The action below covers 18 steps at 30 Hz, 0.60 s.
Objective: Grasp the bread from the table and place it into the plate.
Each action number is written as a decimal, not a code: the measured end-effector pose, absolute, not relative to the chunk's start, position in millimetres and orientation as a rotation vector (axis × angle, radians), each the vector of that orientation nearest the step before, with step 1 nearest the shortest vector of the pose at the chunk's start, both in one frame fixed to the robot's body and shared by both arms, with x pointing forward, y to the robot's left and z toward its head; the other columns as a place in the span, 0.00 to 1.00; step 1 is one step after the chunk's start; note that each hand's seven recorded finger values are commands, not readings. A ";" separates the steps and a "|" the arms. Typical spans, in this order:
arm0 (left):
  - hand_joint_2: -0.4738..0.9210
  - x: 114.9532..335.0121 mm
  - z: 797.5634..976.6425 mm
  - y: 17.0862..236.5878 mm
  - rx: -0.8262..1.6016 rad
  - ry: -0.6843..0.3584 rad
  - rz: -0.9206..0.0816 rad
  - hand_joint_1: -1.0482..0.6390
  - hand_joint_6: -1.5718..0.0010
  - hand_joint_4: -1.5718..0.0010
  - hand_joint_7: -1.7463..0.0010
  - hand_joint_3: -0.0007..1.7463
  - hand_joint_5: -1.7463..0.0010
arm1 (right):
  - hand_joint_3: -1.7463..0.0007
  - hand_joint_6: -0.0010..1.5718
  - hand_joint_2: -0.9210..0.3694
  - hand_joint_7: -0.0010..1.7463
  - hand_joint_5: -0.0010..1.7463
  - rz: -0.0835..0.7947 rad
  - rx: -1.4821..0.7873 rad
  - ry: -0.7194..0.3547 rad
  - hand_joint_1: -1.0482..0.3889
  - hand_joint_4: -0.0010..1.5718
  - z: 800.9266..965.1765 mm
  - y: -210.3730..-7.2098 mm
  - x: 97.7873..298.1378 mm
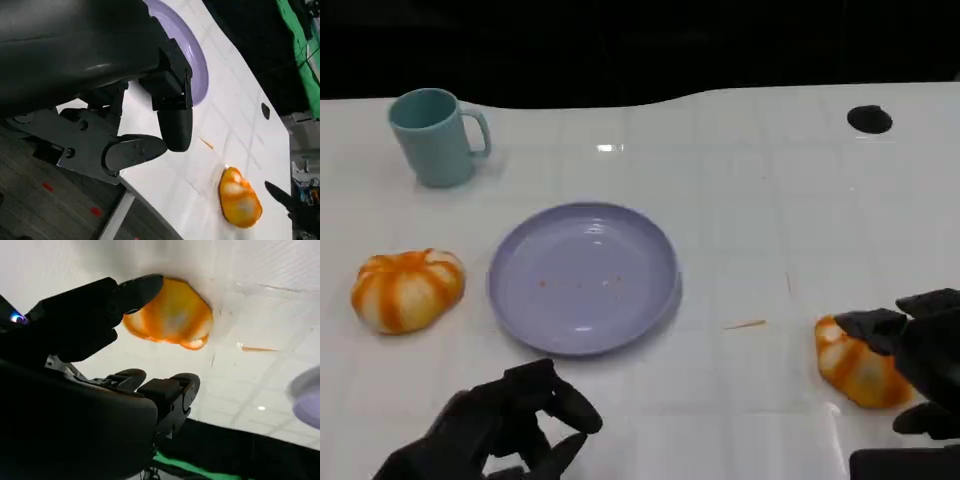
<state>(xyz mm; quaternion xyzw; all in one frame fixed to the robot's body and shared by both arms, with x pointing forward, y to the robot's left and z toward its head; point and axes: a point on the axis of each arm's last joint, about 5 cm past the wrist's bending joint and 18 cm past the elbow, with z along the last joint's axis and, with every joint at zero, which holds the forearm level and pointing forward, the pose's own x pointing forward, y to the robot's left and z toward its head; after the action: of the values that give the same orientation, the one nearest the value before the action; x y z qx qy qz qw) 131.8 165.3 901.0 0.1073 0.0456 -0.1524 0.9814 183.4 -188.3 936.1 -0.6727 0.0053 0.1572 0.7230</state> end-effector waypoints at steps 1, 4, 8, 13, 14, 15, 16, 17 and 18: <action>0.93 131.7 901.4 165.2 0.216 0.090 -0.307 0.45 0.59 0.60 0.28 0.35 0.00 | 0.99 0.26 0.09 0.01 0.09 0.353 -1.487 0.020 0.44 0.21 933.3 -188.2 186.2; 0.93 131.4 902.0 165.2 0.217 0.087 -0.307 0.45 0.59 0.60 0.28 0.35 0.00 | 0.99 0.27 0.08 0.01 0.09 0.369 -1.496 0.040 0.45 0.23 925.3 -187.0 194.4; 0.93 130.9 902.4 165.0 0.216 0.086 -0.306 0.45 0.59 0.60 0.28 0.35 0.00 | 0.99 0.28 0.07 0.01 0.08 0.381 -1.502 0.069 0.46 0.23 916.5 -186.1 204.4; 0.93 130.0 903.2 164.6 0.214 0.082 -0.306 0.46 0.59 0.59 0.28 0.35 0.00 | 1.00 0.29 0.06 0.01 0.07 0.406 -1.480 0.099 0.47 0.25 906.8 -185.9 215.0; 0.93 129.9 903.6 164.4 0.214 0.081 -0.307 0.46 0.59 0.59 0.28 0.35 0.00 | 0.99 0.30 0.06 0.01 0.07 0.411 -1.476 0.098 0.48 0.25 905.6 -185.5 217.3; 0.93 129.9 904.1 164.1 0.213 0.078 -0.307 0.46 0.59 0.59 0.28 0.35 0.00 | 0.99 0.30 0.06 0.01 0.07 0.414 -1.467 0.099 0.49 0.25 904.9 -185.1 220.1; 0.93 129.9 904.7 163.9 0.213 0.075 -0.308 0.46 0.59 0.59 0.28 0.35 0.00 | 0.99 0.30 0.05 0.01 0.07 0.415 -1.461 0.103 0.49 0.25 904.5 -185.0 223.0; 0.93 129.8 905.0 163.8 0.212 0.074 -0.307 0.46 0.59 0.59 0.27 0.35 0.00 | 0.99 0.30 0.05 0.01 0.06 0.418 -1.451 0.108 0.50 0.26 904.2 -184.9 225.5; 0.93 129.8 905.4 163.7 0.212 0.073 -0.307 0.46 0.60 0.59 0.27 0.35 0.00 | 0.99 0.31 0.04 0.01 0.06 0.421 -1.443 0.113 0.50 0.26 903.9 -184.5 227.7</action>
<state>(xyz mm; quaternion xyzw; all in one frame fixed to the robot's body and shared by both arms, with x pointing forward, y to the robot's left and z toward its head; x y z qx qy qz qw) 129.8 163.7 905.4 0.1055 0.0365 -0.1528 0.9819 227.7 -184.5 903.9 -0.6552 0.0513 0.1911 0.7291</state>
